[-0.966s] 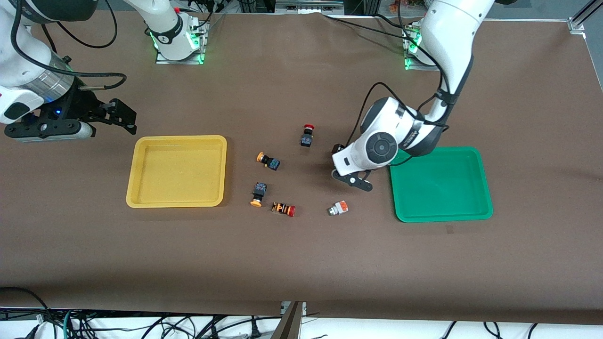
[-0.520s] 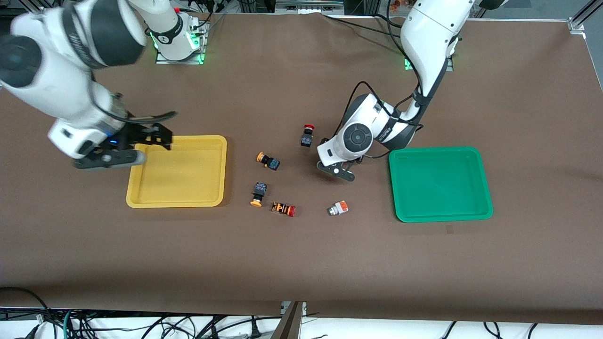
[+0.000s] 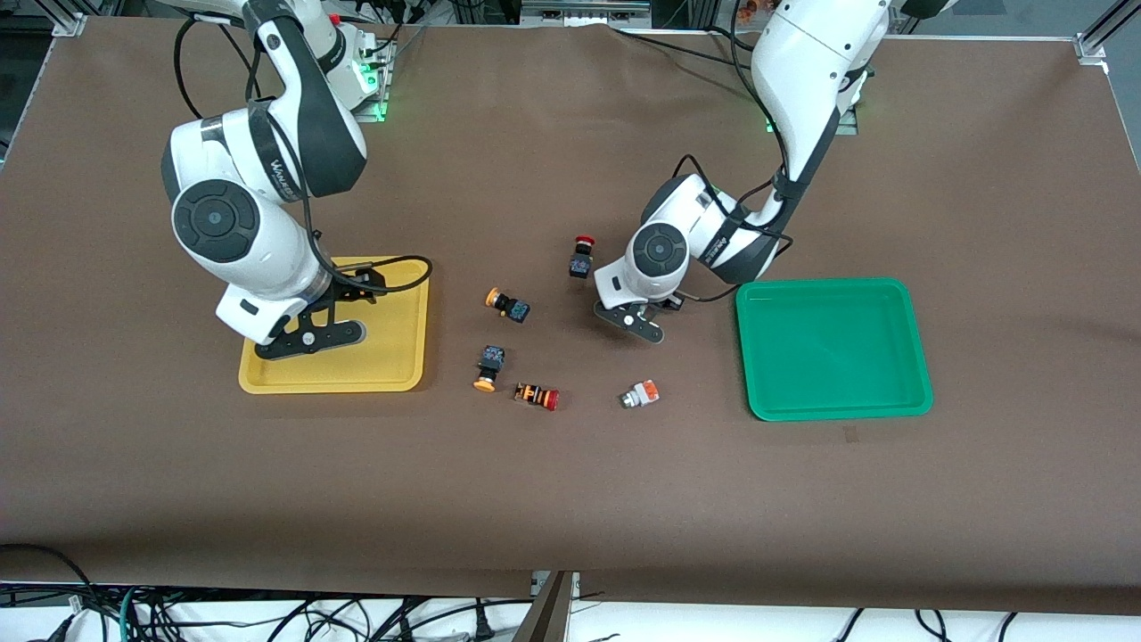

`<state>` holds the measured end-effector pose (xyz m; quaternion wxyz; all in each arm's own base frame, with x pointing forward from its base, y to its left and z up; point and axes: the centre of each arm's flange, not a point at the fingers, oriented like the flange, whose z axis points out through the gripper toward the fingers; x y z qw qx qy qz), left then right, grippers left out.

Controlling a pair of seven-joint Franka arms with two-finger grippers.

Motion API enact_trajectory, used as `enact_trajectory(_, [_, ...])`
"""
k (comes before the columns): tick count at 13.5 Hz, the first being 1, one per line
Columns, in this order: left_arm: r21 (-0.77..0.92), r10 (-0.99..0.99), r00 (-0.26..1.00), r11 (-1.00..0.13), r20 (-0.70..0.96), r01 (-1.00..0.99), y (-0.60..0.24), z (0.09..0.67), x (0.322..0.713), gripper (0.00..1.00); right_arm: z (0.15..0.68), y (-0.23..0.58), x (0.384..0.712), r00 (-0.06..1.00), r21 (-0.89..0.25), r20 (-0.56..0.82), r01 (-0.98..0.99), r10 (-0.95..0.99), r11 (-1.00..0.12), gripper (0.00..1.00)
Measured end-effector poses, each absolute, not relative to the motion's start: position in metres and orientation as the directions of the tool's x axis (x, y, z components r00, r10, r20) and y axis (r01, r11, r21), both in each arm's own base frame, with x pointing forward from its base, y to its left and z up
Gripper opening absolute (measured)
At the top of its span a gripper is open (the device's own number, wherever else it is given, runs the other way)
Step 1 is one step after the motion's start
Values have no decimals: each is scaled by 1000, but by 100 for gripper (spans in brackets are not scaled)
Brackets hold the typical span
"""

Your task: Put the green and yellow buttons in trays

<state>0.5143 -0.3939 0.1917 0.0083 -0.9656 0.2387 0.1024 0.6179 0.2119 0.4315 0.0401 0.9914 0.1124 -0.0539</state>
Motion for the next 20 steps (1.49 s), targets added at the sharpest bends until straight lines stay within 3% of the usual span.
enact_trajectory(3, [7,-478,848,-872,-230,-490,-379,237,530,33,443,228,620,988,-52,-99,114,119,-992,100])
enact_trajectory(8, [95,-631,727,-769,-272,-632,-248,300,602,33,419,273,621,997,-82,-72,25,31,-996,100])
enact_trajectory(12, [192,-769,602,-638,-217,-746,-127,277,641,33,316,364,611,989,-102,-25,-150,-148,-983,100])
enact_trajectory(15, [231,-815,547,-580,-193,-781,-95,227,647,33,228,386,606,984,-98,-20,-180,-179,-979,100])
enact_trajectory(18, [253,-829,526,-559,-190,-789,-94,196,645,34,210,376,612,981,-89,-17,-196,-195,-977,100])
enact_trajectory(19, [254,-833,522,-554,-185,-793,-98,195,645,38,207,375,613,980,-92,-13,-198,-198,-976,100])
enact_trajectory(20, [254,-838,517,-546,-176,-798,-104,199,645,48,201,375,614,980,-94,-8,-199,-199,-976,99])
